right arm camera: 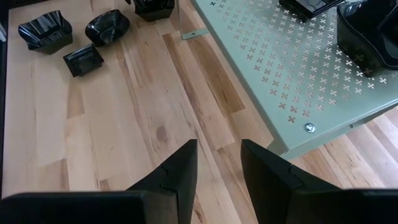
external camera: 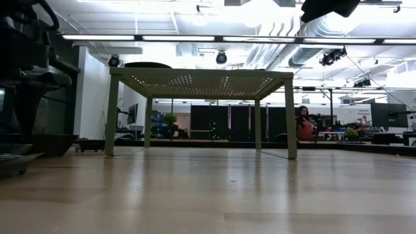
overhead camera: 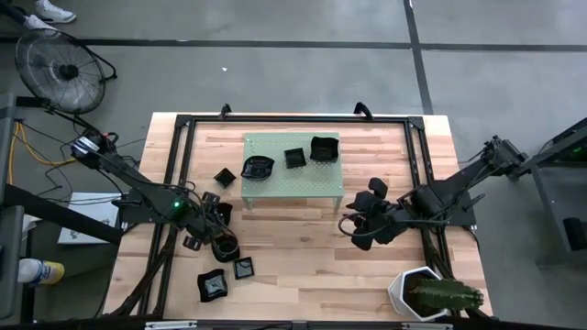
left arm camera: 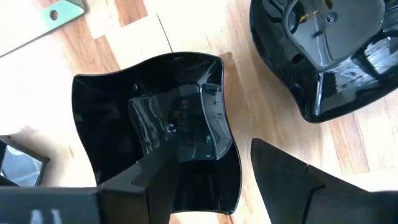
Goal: Pick & Place Mini shaped plates
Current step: Stack the distorted square plate on top of the other distorted square plates on the shelf
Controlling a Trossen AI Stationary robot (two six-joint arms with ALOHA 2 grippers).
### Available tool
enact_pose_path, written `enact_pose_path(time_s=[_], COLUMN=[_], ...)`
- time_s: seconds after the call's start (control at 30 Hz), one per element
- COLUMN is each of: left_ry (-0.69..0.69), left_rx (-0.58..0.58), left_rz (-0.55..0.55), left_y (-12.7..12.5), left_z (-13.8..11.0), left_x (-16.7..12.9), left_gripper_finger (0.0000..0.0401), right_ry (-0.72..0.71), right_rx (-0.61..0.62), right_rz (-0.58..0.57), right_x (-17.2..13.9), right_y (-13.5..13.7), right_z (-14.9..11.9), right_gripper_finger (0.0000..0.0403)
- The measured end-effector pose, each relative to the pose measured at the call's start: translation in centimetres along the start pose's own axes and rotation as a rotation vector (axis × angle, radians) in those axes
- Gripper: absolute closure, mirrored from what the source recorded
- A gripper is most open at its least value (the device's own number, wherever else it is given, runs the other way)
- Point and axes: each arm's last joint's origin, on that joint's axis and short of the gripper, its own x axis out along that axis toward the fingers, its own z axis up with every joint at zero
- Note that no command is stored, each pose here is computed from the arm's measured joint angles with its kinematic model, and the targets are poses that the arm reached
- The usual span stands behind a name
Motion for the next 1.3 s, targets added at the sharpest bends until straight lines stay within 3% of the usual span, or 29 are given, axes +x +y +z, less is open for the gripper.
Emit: enact_pose_path(time_s=[0.2, 0.53, 1.1, 1.3], left_ry=[-0.007, -0.011, -0.017, -0.034], left_rx=[-0.006, -0.012, -0.011, 0.016], left_rz=[-0.002, -0.015, -0.049, -0.004], left_y=[-0.02, -0.06, -0.25, -0.11], left_z=[0.07, 0.12, -0.21, -0.01], left_x=[0.00, 0.01, 0.71, 0.54], left_gripper_finger=[0.0220, 0.0303, 0.0309, 0.0311], right_ry=[0.000, -0.011, -0.012, -0.019], right_rx=[0.000, 0.000, 0.000, -0.006], right_rz=[0.000, -0.012, -0.011, -0.005], right_x=[0.00, 0.00, -0.04, -0.31], right_y=[0.00, -0.04, 0.03, 0.35], right_z=[0.00, 0.03, -0.02, -0.28], right_gripper_finger=[0.0284, 0.0285, 0.0284, 0.0285])
